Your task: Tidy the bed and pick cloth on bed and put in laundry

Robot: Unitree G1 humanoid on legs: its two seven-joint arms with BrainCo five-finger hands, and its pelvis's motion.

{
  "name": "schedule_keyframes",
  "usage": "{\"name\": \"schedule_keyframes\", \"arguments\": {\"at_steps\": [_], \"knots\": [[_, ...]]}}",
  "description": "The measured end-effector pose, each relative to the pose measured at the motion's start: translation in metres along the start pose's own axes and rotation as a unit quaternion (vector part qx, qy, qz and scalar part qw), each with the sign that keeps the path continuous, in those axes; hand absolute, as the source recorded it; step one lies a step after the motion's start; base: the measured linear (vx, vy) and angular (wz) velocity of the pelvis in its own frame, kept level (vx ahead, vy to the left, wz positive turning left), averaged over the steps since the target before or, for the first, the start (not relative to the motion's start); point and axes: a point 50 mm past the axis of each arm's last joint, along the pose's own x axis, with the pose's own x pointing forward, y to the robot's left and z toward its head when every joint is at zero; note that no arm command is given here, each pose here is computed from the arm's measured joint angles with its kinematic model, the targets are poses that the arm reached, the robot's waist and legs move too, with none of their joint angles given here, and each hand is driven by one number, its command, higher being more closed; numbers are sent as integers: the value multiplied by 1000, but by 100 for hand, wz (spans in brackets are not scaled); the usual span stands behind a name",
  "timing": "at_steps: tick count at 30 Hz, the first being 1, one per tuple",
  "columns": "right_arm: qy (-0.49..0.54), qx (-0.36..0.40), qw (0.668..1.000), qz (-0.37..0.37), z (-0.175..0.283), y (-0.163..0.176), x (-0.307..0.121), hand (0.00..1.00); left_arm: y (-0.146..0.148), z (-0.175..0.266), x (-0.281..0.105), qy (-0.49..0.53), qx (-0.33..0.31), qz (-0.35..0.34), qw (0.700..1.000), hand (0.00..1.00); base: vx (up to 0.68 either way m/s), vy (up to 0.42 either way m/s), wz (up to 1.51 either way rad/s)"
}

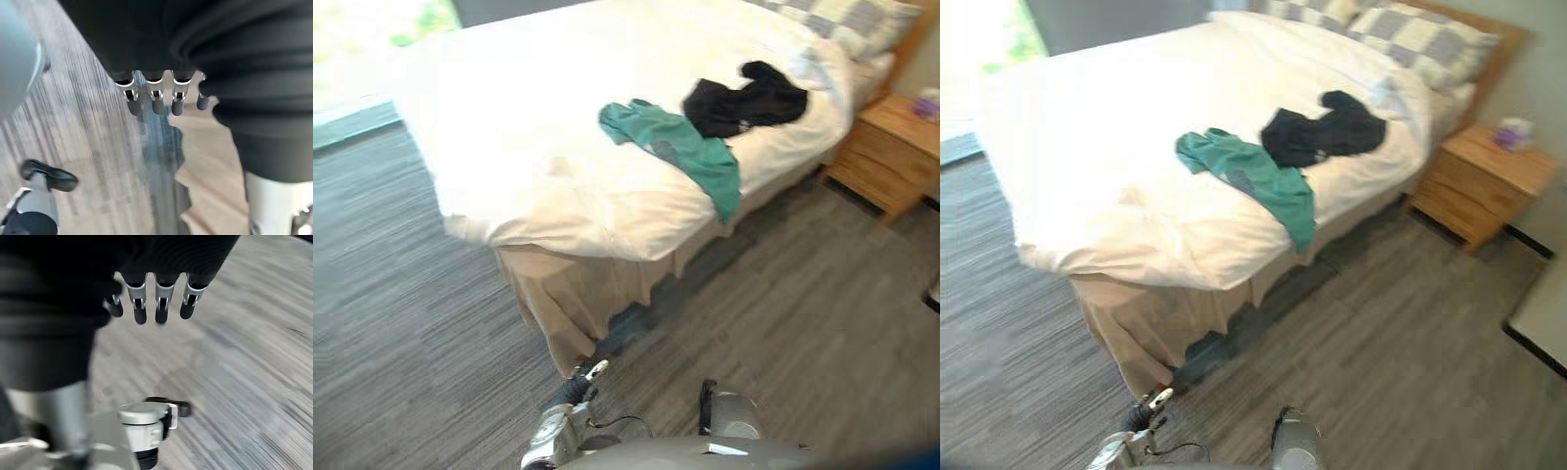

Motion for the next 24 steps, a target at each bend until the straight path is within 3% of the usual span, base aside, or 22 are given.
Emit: {"name": "schedule_keyframes", "arguments": {"at_steps": [8,19,24], "knots": [[15,-45,999,11,2,-6,3,0,8,11,-1,-36,-33,20,999,0,205,-214,86],[73,-57,995,33,-7,-12,7,0,38,-13,-13,26,17,47,998,0,112,8,48],[91,-20,995,37,-14,-8,5,0,37,-11,-12,27,88,41,995,0,-14,-54,25]]}}
